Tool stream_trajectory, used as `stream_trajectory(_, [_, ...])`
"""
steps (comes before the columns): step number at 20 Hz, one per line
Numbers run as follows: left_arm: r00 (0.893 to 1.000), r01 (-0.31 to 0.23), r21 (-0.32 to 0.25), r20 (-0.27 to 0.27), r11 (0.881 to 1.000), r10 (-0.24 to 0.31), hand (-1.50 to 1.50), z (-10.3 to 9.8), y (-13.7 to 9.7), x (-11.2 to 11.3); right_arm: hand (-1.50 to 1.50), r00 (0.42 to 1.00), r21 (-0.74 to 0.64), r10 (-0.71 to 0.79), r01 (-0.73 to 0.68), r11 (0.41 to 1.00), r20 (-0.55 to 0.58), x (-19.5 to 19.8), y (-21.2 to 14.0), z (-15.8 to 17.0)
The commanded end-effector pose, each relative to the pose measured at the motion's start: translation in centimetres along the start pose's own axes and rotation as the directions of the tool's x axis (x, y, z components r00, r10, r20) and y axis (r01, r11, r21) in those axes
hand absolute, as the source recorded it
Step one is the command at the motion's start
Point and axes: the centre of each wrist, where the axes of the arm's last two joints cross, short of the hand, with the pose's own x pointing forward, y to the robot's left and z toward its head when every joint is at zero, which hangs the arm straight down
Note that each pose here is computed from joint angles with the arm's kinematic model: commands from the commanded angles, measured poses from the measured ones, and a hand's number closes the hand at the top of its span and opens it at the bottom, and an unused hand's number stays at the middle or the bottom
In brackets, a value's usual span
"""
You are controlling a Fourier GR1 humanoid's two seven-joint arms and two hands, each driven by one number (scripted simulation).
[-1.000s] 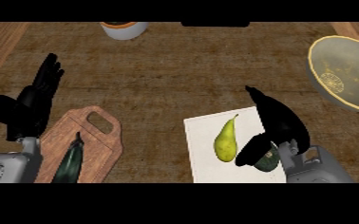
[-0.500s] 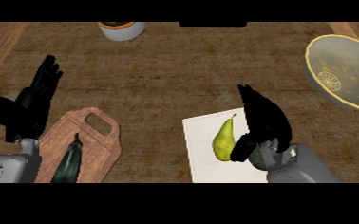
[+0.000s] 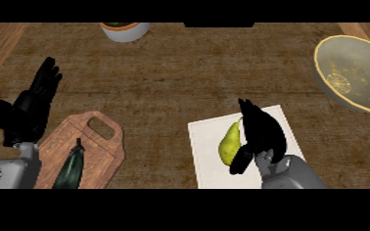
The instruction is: Pick the pear from the placemat and place it in the bowl
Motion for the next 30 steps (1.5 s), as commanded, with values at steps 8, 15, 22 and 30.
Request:
stream_trajectory(8, [1.0,0.0,-0.003,0.008,1.0,0.0,0.0,0.5,0.0,-0.6,-1.5,0.989,-0.005,0.021,-0.022,1.0,-0.147,3.6,2.5,-1.9])
stream_trajectory(15, [1.0,0.007,0.004,0.013,1.0,-0.007,0.0,0.5,-1.9,0.0,1.5,0.994,0.089,-0.038,0.047,0.995,-0.103,-0.2,2.9,-3.4])
stream_trajectory(22, [1.0,0.002,0.004,0.012,1.0,-0.002,0.0,1.1,-0.5,1.7,1.5,0.999,0.046,-0.008,0.01,0.999,-0.049,-0.8,2.8,-4.1])
stream_trajectory(30, [1.0,0.009,-0.003,0.015,1.0,-0.009,0.0,0.0,-0.7,0.4,1.5,0.994,-0.116,-0.036,0.023,0.993,-0.107,0.1,-0.1,-8.9])
